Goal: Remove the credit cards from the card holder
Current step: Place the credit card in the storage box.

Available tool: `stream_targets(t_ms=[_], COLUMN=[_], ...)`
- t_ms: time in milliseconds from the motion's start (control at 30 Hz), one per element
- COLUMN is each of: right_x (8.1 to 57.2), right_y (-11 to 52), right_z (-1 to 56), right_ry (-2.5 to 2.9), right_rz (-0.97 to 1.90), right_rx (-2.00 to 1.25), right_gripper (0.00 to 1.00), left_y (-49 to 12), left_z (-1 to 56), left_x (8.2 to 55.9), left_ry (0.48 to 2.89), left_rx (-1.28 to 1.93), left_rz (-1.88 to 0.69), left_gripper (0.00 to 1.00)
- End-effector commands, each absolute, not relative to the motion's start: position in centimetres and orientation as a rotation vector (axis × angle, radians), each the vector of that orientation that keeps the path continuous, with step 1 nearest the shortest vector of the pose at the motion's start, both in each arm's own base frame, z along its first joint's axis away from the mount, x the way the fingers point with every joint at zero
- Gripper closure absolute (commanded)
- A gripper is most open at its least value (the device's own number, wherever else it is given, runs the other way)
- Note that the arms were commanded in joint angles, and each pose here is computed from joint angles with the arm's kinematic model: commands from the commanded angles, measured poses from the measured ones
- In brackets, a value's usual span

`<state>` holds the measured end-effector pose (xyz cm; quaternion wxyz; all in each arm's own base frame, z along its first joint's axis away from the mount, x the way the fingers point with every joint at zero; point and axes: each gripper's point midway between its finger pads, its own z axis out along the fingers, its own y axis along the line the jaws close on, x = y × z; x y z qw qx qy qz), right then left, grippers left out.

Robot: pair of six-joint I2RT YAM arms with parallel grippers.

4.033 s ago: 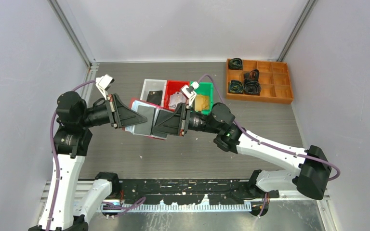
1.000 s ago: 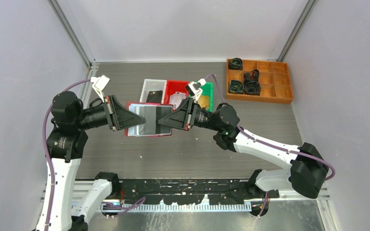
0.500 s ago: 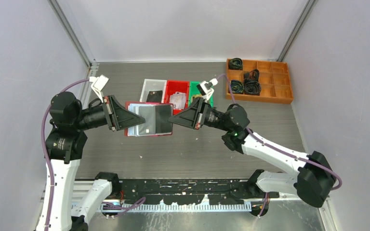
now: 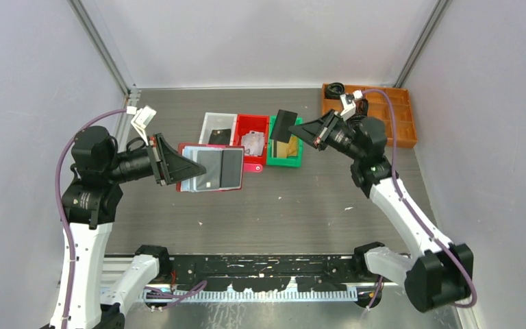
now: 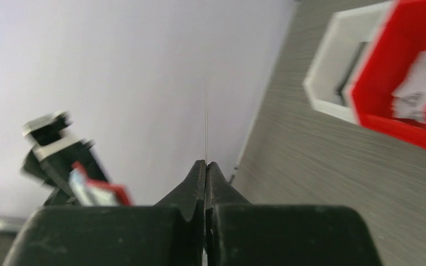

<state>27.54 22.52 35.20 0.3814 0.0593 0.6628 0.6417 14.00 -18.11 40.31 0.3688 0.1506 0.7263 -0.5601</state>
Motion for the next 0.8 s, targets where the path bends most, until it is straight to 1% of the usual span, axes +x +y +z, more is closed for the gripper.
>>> stream_targets(t_ms=[0,133,267,400,533,767], right_x=[31.7,35.5,38.6,40.2,41.1,42.7], right_y=[20.9,19.8,19.8,21.3,24.0,32.0], right_z=[28.4,24.0,21.3,20.7,21.4,22.4], right_ry=[1.997,2.131,2.206,2.187,2.144,2.151], right_rz=[1.303,1.080,0.998,1.102,1.223,1.293], right_rx=[0.175,0.180,0.195,0.222,0.208,0.079], right_gripper=[0.99,0.99,0.99,0.99,0.99,0.99], left_y=[-18.0,-18.0,-18.0,-18.0,-18.0,-18.0], left_z=[42.3,42.7,42.9,43.2,43.1,43.1], left_x=[13.0,12.5,12.4,12.1,11.9,11.6], left_ry=[1.774,1.762,1.755,1.749,1.746,1.742], left_rx=[0.465,0.482,0.484,0.497,0.502,0.509], left_rz=[-1.386,-1.390,-1.388,-1.395,-1.399,-1.406], left_gripper=[1.00,1.00,1.00,1.00,1.00,1.00])
